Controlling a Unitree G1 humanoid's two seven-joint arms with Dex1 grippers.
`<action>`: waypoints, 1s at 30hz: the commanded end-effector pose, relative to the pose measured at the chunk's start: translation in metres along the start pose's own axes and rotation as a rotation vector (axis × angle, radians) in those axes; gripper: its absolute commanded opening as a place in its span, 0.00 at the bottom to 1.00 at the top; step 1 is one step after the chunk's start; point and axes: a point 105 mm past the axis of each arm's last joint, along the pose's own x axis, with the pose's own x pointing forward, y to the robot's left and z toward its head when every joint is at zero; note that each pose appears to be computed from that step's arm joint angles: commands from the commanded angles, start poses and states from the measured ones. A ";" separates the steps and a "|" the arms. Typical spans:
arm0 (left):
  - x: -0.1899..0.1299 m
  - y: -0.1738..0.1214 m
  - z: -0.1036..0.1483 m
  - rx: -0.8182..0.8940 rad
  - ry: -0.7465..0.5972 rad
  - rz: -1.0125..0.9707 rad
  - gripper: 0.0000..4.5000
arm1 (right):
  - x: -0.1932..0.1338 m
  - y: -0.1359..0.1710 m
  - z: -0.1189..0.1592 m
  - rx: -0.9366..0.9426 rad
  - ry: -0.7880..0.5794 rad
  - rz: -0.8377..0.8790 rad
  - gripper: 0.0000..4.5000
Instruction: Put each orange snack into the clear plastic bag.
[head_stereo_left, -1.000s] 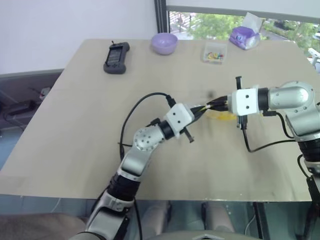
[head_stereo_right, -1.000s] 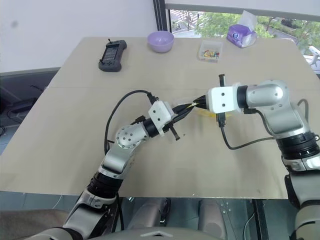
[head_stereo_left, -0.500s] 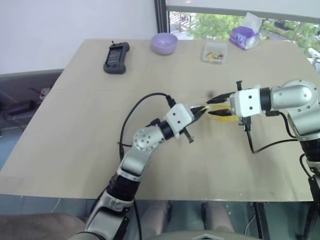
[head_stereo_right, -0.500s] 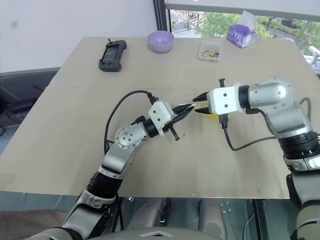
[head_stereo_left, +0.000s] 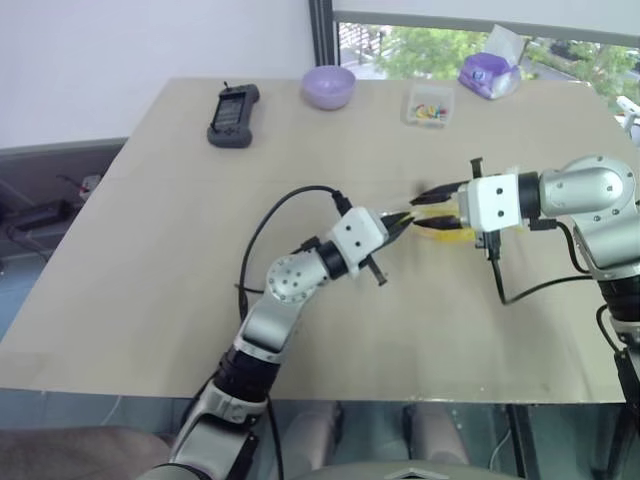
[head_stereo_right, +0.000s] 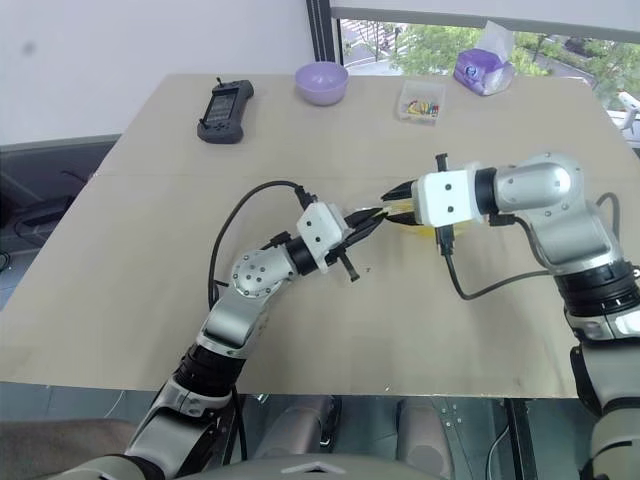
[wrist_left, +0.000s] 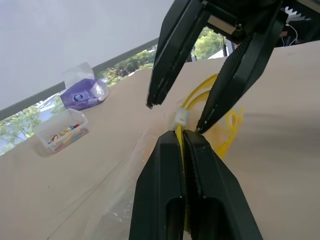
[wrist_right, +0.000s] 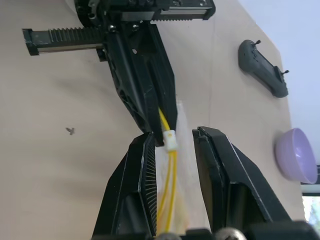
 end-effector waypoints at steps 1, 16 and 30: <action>0.001 -0.004 0.008 0.006 -0.032 -0.011 0.00 | -0.005 -0.014 0.009 -0.056 -0.013 -0.053 0.30; 0.001 -0.004 0.008 0.008 -0.031 -0.009 0.00 | -0.004 -0.011 0.011 -0.054 -0.025 -0.038 0.01; 0.000 -0.004 0.008 0.010 -0.030 -0.011 0.00 | -0.005 -0.010 0.007 -0.055 0.002 -0.028 0.18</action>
